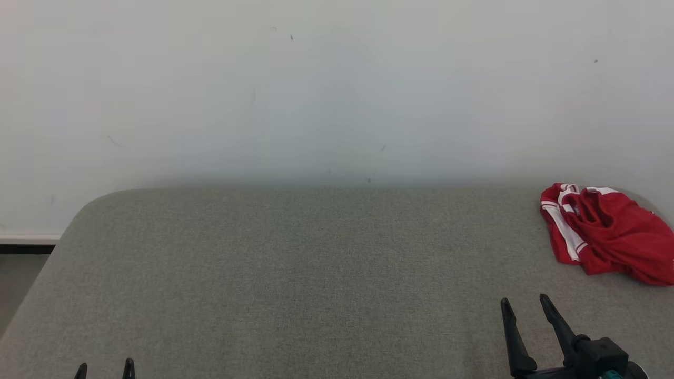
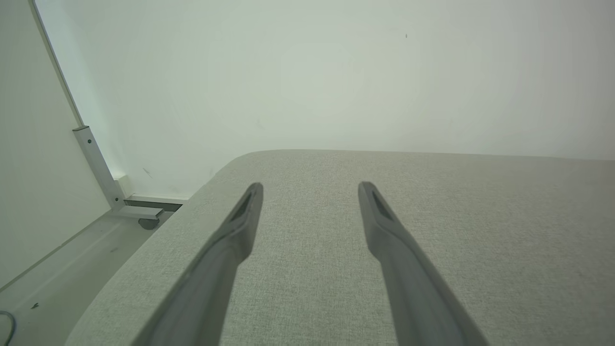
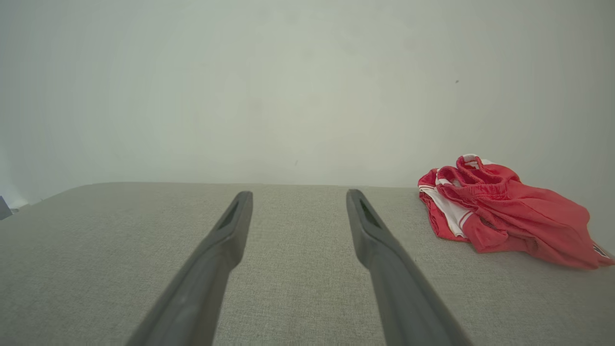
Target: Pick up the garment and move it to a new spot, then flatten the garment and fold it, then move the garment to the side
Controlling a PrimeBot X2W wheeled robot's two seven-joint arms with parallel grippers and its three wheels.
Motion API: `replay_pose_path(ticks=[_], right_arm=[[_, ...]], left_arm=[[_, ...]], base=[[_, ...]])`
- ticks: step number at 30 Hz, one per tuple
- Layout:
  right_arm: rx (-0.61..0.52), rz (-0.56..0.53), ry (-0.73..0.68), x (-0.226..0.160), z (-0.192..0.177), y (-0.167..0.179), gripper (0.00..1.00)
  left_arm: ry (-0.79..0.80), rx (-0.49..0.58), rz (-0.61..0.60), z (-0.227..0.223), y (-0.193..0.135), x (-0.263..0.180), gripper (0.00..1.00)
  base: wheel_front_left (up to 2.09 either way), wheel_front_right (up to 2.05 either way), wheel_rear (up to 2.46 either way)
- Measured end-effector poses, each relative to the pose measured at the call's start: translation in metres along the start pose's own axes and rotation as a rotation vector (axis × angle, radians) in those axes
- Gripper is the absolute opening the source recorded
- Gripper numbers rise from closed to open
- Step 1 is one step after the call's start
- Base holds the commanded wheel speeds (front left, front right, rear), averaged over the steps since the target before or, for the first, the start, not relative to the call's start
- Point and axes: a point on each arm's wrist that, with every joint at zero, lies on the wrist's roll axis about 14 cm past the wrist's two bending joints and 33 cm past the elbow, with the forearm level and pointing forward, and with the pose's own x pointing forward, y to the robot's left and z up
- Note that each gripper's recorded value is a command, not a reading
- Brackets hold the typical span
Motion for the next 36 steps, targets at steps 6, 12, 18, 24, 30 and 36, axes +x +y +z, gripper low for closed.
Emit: replay_pose_path(ticks=[6, 12, 18, 24, 30, 36], right_arm=[[0.002, 0.008, 0.015, -0.002, -0.006, 0.003, 1.0], [0.001, 0.012, 0.022, -0.001, -0.008, 0.003, 1.0], [0.001, 0.008, 0.025, 0.002, -0.009, 0.001, 1.0], [-0.001, -0.011, 0.029, 0.002, -0.011, -0.005, 1.0], [-0.002, -0.026, 0.027, 0.001, -0.011, -0.008, 1.0], [-0.004, -0.039, 0.027, -0.001, -0.011, -0.011, 1.0]], left_arm=[[0.006, -0.018, -0.011, -0.002, -0.004, 0.005, 1.0], [0.014, -0.022, -0.023, -0.004, -0.007, 0.007, 1.0], [0.024, -0.023, -0.027, -0.007, -0.007, 0.008, 1.0], [0.023, -0.025, -0.035, -0.006, -0.009, 0.01, 1.0], [0.025, -0.027, -0.05, -0.006, -0.011, 0.014, 1.0], [0.024, -0.031, -0.065, -0.006, -0.016, 0.017, 1.0]], base=[[0.0, 0.0, 0.0], [0.0, 0.0, 0.0], [0.0, 0.0, 0.0], [0.0, 0.0, 0.0], [0.0, 0.0, 0.0], [0.0, 0.0, 0.0]])
